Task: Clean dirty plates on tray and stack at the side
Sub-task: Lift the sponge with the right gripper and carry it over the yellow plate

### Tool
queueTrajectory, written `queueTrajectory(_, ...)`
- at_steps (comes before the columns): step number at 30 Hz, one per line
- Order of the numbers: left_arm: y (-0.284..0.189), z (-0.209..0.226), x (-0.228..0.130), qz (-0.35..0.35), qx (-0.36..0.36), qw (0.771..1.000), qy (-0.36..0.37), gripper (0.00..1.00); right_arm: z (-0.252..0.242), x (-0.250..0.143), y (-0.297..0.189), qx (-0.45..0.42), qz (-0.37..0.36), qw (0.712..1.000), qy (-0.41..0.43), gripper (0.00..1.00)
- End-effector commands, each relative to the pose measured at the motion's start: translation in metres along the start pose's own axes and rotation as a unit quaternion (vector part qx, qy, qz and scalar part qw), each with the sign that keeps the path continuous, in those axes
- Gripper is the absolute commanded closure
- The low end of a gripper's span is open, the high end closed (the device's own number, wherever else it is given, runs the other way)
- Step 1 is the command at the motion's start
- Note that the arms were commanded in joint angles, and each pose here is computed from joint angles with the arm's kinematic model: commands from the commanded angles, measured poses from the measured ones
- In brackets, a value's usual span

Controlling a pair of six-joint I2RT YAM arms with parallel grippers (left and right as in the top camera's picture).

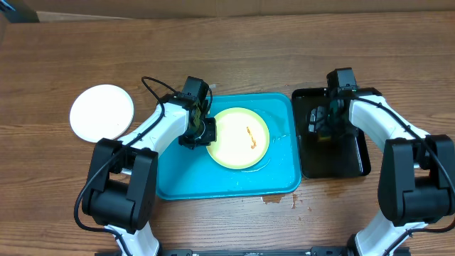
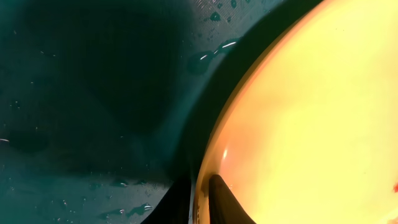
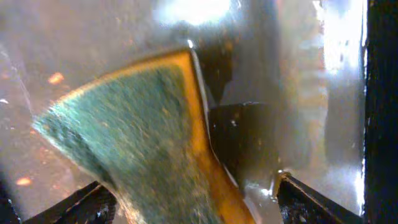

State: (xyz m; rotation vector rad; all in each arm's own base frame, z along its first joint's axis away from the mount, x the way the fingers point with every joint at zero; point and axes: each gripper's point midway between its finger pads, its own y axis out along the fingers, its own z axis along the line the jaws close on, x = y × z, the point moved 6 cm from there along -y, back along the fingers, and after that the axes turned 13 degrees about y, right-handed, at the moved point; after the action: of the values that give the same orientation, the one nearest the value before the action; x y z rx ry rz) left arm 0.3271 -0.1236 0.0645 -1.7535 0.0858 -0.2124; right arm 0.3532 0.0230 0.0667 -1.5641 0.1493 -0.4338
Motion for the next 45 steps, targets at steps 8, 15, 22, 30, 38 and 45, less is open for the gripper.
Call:
queueTrajectory(8, -0.001, -0.001, 0.004, -0.004, 0.006, 1.0, 0.011, 0.85, 0.009, 0.021, -0.006, 0.021, -0.044, 0.999, 0.0, 0.71)
queueTrajectory(15, -0.001, -0.001, 0.004, -0.004, 0.006, 1.0, 0.011, 0.8, 0.008, 0.02, -0.008, 0.017, -0.039, 0.999, -0.013, 0.96)
queueTrajectory(22, -0.001, -0.001, 0.004, -0.004, 0.005, 1.0, 0.01, 0.69, 0.005, 0.021, -0.029, -0.006, -0.011, 1.0, -0.015, 0.96)
queueTrajectory(30, -0.002, -0.004, 0.004, -0.004, -0.006, 1.0, -0.003, 0.96, -0.004, 0.022, -0.058, -0.041, 0.024, 0.999, -0.014, 0.96)
queueTrajectory(38, -0.008, -0.005, 0.007, -0.001, -0.005, 1.0, -0.002, 0.87, -0.004, 0.021, -0.059, -0.039, 0.028, 0.999, -0.015, 0.9)
queueTrajectory(45, -0.014, -0.006, 0.01, 0.0, -0.003, 1.0, 0.003, 0.87, -0.004, 0.02, -0.059, -0.04, 0.031, 0.999, -0.015, 0.86)
